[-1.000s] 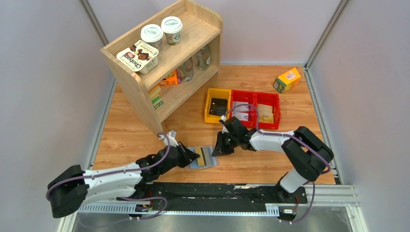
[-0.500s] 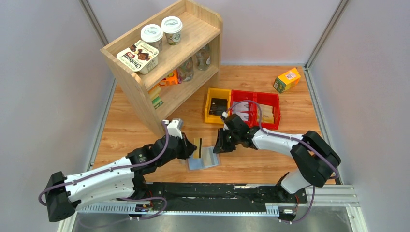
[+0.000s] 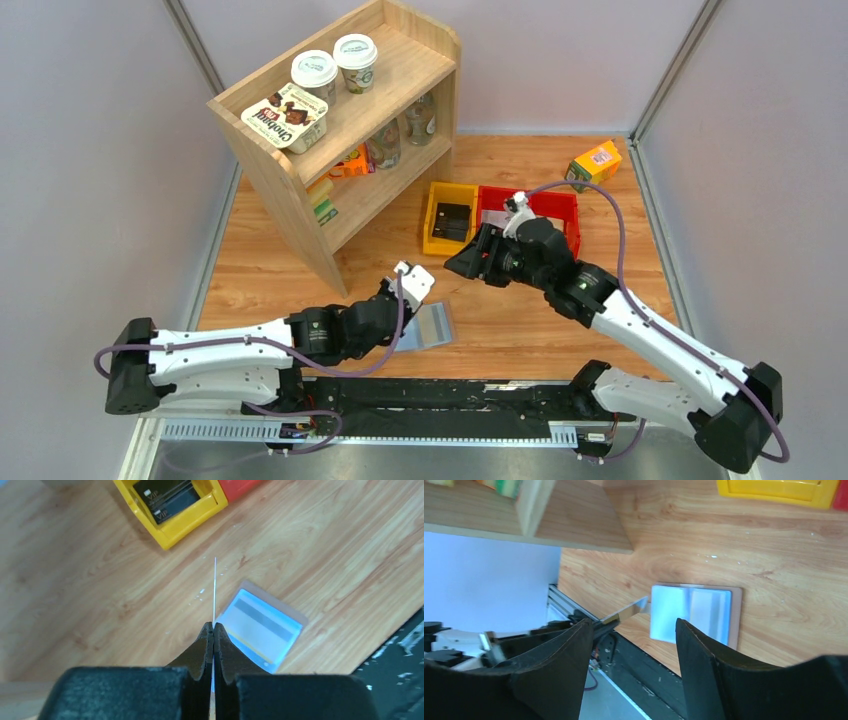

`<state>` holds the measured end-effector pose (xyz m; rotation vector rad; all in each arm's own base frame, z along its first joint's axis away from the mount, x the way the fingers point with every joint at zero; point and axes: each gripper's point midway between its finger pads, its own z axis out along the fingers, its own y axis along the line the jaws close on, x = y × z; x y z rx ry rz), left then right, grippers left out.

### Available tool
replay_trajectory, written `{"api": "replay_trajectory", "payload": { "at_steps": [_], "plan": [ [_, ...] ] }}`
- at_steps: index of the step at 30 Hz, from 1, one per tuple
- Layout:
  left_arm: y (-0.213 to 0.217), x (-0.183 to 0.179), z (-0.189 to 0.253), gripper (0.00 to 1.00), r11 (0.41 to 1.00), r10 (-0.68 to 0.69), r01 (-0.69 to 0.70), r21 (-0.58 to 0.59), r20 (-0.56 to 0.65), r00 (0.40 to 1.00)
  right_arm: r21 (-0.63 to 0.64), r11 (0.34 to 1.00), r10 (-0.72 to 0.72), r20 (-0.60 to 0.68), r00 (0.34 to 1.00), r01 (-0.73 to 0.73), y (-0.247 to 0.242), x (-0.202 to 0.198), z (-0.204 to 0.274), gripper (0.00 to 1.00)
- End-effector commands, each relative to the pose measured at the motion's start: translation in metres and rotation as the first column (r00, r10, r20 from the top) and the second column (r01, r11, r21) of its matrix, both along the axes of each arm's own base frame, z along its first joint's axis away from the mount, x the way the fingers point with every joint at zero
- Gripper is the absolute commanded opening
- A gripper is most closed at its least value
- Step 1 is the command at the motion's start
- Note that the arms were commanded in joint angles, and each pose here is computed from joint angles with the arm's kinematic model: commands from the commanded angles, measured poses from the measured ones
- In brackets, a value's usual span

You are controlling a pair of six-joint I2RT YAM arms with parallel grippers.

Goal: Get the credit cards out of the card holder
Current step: Place the credit card in the storage box.

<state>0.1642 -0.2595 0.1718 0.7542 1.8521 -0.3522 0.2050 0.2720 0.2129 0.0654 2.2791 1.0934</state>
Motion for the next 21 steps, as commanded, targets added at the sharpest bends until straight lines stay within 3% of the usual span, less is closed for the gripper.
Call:
{"api": "replay_trajectory", "payload": {
  "at_steps": [1,11,14,17,20,21],
  "plan": [
    [-0.014,0.013,0.039,0.00,0.996,-0.055,0.035,0.086,0.239,0.969,0.061,0.995,-0.077,-0.029,0.997,0.079,-0.007,0.000,0.021,0.64],
    [-0.049,0.010,0.056,0.00,0.981,-0.177,0.137,0.141,0.331,0.927,0.130,0.991,-0.023,-0.134,0.991,0.040,0.020,-0.010,0.005,0.65],
    [-0.055,0.009,0.055,0.00,0.976,-0.197,0.151,0.158,0.339,0.920,0.141,0.989,-0.014,-0.155,0.988,0.037,0.026,-0.010,-0.001,0.59],
    [-0.061,0.008,0.054,0.00,0.972,-0.211,0.160,0.172,0.338,0.917,0.140,0.989,-0.013,-0.173,0.985,0.037,0.027,-0.011,-0.008,0.45],
    [-0.062,0.007,0.049,0.02,0.971,-0.212,0.161,0.178,0.329,0.920,0.131,0.990,-0.021,-0.166,0.986,0.043,0.024,-0.010,-0.012,0.13],
    [-0.062,0.007,0.049,0.06,0.973,-0.206,0.159,0.167,0.322,0.924,0.121,0.992,-0.020,-0.159,0.987,0.039,0.022,-0.011,-0.014,0.06]
  ]
}}
